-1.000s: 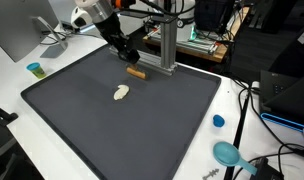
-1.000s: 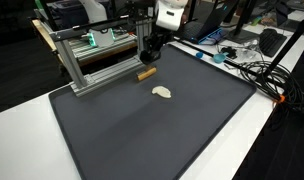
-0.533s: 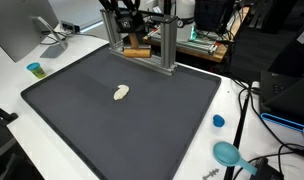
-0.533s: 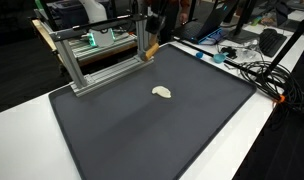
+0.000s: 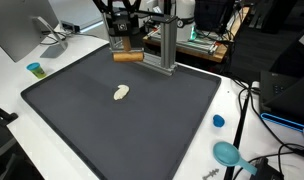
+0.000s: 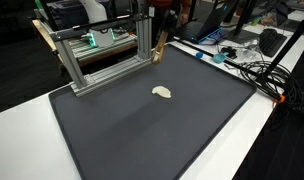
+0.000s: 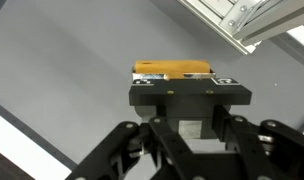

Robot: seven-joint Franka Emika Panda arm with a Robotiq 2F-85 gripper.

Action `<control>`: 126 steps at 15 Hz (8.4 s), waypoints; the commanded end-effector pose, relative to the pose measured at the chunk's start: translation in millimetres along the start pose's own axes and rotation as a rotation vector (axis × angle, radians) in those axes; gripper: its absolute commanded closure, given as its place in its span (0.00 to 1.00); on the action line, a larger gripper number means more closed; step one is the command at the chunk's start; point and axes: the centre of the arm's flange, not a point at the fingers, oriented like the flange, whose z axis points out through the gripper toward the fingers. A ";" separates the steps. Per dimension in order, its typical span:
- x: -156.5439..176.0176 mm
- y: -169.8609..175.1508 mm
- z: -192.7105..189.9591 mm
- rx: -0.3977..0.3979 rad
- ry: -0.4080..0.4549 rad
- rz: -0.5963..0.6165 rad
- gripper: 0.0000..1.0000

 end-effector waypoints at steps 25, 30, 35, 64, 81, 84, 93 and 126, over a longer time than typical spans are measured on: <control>-0.6 42.3 28.3 -0.159 -0.023 -0.841 0.79; 27.0 15.8 75.5 -0.175 -0.002 -0.957 0.79; 44.2 4.8 98.6 -0.145 0.036 -0.946 0.54; 60.4 36.0 198.2 -0.105 -0.061 -0.848 0.79; 63.9 -3.8 155.9 -0.175 0.002 -0.827 0.79; 71.2 -5.9 166.1 -0.163 0.034 -0.842 0.79; 71.8 -16.4 157.5 -0.120 0.136 -0.946 0.79; 63.9 -22.1 122.0 -0.228 -0.038 -0.976 0.79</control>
